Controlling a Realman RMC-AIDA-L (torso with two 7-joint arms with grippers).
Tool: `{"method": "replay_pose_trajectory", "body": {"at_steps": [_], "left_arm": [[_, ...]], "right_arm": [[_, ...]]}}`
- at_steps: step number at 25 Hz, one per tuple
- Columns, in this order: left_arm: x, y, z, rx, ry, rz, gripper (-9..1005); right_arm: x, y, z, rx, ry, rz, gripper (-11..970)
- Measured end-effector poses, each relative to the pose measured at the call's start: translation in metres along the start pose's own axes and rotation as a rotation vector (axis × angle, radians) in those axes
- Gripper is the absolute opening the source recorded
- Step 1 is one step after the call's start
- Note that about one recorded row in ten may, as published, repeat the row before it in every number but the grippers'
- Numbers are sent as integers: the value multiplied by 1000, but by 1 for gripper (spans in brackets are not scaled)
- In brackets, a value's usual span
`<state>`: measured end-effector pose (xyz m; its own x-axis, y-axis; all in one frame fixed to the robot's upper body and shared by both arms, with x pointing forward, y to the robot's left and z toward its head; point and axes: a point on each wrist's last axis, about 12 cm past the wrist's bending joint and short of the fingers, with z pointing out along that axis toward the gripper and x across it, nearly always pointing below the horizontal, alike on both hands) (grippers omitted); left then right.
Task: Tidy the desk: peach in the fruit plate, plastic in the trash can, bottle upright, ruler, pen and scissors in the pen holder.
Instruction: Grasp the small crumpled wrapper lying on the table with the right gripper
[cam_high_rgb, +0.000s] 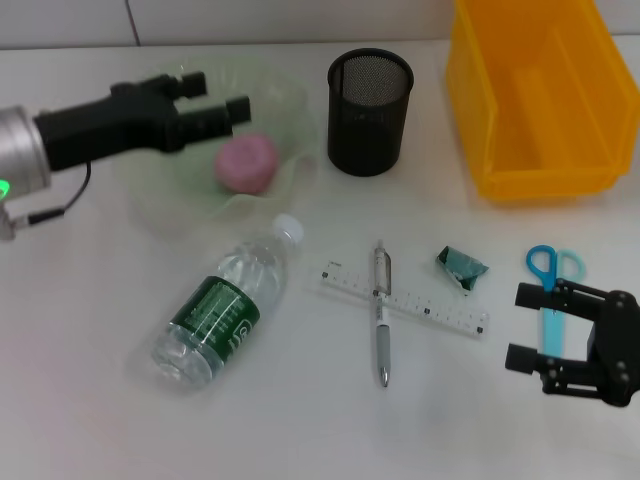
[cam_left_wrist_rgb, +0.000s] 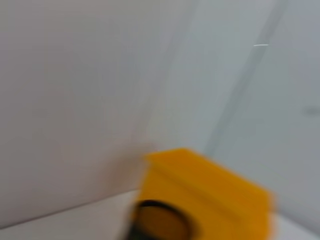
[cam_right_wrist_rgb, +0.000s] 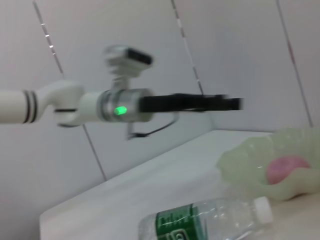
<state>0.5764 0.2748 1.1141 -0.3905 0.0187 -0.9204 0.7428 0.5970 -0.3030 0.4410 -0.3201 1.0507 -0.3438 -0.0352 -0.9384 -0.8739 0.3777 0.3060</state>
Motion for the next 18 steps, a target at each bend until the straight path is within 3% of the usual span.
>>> {"method": "replay_pose_trajectory", "body": {"at_steps": [3,5,8,9,12,15,18], "left_arm": [[13,-31,-26,269,-13,31,816],[25,-44,-37,381,7,54,859],[25,-44,-37,381,7,54,858],[51,-63,-41,495,84,83,858],[63,-68,-39,520,136,85,857],[76,-74,-31,559,197,65,856],[80,-75,-26,578,203,61,855]], "right_arm": [[-7,-9,-1,44,3,45,814],[-13,-16,-4,67,12,69,814],[-28,-24,-6,67,33,77,814],[-36,-27,-7,64,46,82,814],[-65,-36,-6,33,125,88,814],[-100,-41,4,-24,324,100,814],[-135,-43,15,3,547,112,814]]}}
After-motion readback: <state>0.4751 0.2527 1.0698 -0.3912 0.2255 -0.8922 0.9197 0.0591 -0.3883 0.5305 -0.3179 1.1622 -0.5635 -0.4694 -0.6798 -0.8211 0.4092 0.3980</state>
